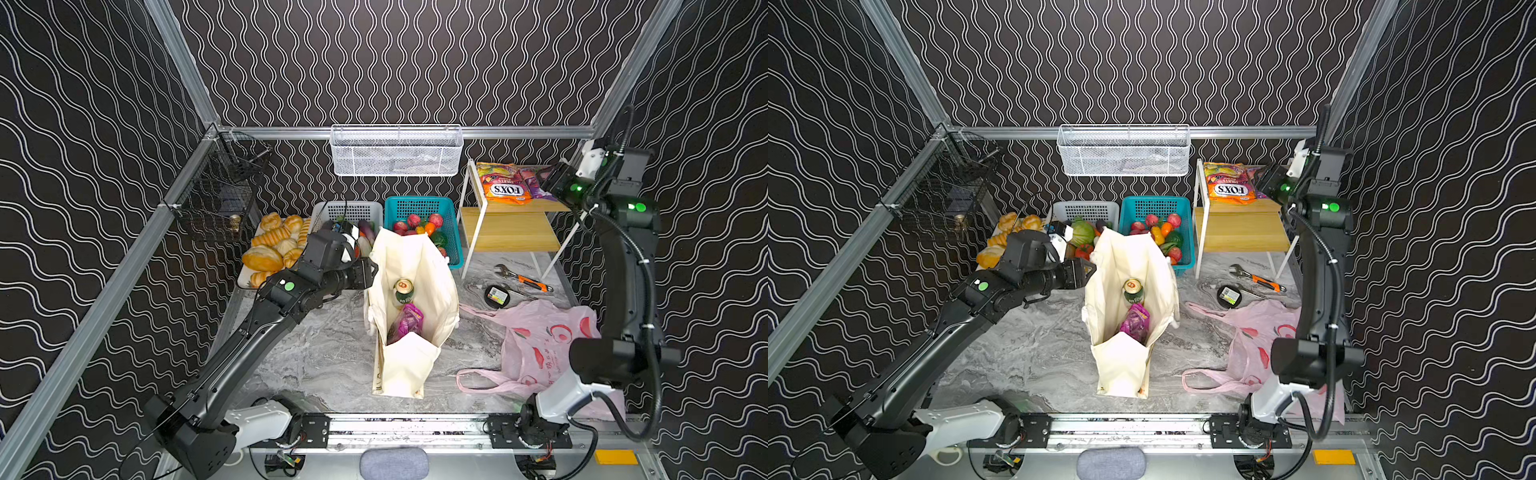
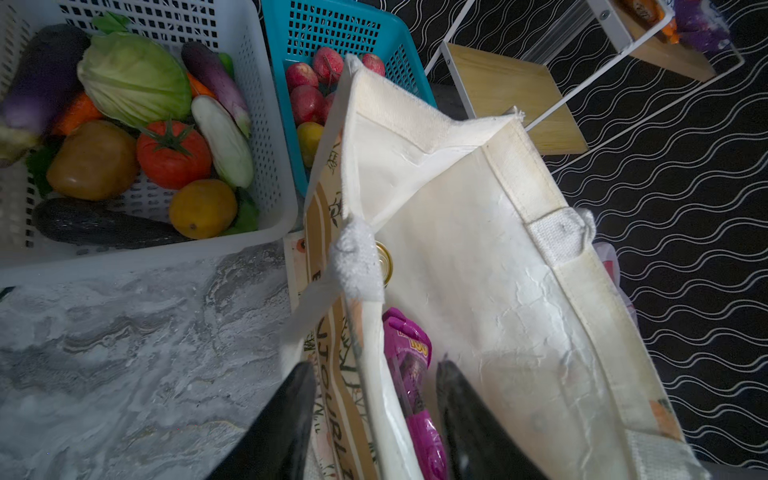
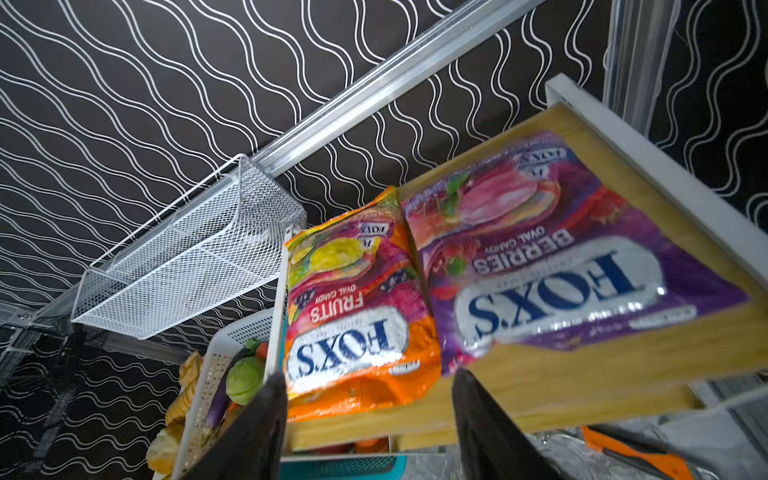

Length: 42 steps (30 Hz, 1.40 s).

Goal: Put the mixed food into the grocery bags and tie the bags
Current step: 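Move the right gripper up to the orange FOX'S fruits candy bag, then grasp the orange FOX'S fruits candy bag on the top shelf with the right gripper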

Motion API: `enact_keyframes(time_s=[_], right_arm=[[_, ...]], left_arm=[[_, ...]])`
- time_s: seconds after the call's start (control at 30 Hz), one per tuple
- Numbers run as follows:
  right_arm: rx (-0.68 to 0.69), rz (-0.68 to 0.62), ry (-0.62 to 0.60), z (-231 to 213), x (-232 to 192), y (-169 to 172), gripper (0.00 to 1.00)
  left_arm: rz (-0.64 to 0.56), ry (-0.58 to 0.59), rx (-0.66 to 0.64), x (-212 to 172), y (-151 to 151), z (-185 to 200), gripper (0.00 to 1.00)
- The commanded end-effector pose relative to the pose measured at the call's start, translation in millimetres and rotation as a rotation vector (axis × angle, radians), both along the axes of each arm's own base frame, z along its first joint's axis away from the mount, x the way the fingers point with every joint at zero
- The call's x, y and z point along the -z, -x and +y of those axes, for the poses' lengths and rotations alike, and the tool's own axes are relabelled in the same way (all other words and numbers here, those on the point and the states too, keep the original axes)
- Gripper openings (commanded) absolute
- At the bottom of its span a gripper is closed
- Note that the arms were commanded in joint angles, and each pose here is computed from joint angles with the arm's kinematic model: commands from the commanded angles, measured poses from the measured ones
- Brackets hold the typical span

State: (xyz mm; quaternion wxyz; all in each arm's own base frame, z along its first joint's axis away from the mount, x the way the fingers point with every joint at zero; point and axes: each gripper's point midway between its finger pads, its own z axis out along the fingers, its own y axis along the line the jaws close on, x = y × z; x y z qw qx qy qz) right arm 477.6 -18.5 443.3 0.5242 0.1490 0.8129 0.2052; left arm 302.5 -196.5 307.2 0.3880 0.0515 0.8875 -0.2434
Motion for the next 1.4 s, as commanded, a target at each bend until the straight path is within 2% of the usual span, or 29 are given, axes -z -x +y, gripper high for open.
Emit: enact_keyframes(time_s=[0.0, 0.17, 0.57, 1.07, 1.13, 1.3, 1.37], right_arm=[[-0.048, 0.037, 0.017, 4, 10, -10, 0.64], [-0.138, 0.029, -0.028, 17, 18, -27, 0.59], [-0.16, 0.08, -0.028, 16, 53, -65, 0.59], [-0.119, 0.229, 0.147, 20, 100, -66, 0.61], [-0.118, 0.22, 0.138, 21, 95, -64, 0.57], [-0.151, 0.146, 0.117, 30, 67, -55, 0.3], [-0.156, 0.124, 0.123, 31, 58, -51, 0.22]], left_arm=[[-0.034, -0.055, -0.031, -3, 0, 13, 0.55], [-0.059, -0.05, -0.046, -7, -2, 16, 0.59], [-0.072, -0.065, -0.054, -9, -1, 19, 0.66], [-0.066, -0.05, -0.042, -11, 0, 17, 0.68], [-0.067, -0.045, -0.039, -10, 1, 16, 0.68], [-0.064, -0.042, -0.038, -10, 1, 15, 0.68], [-0.064, -0.04, -0.038, -10, 1, 15, 0.68]])
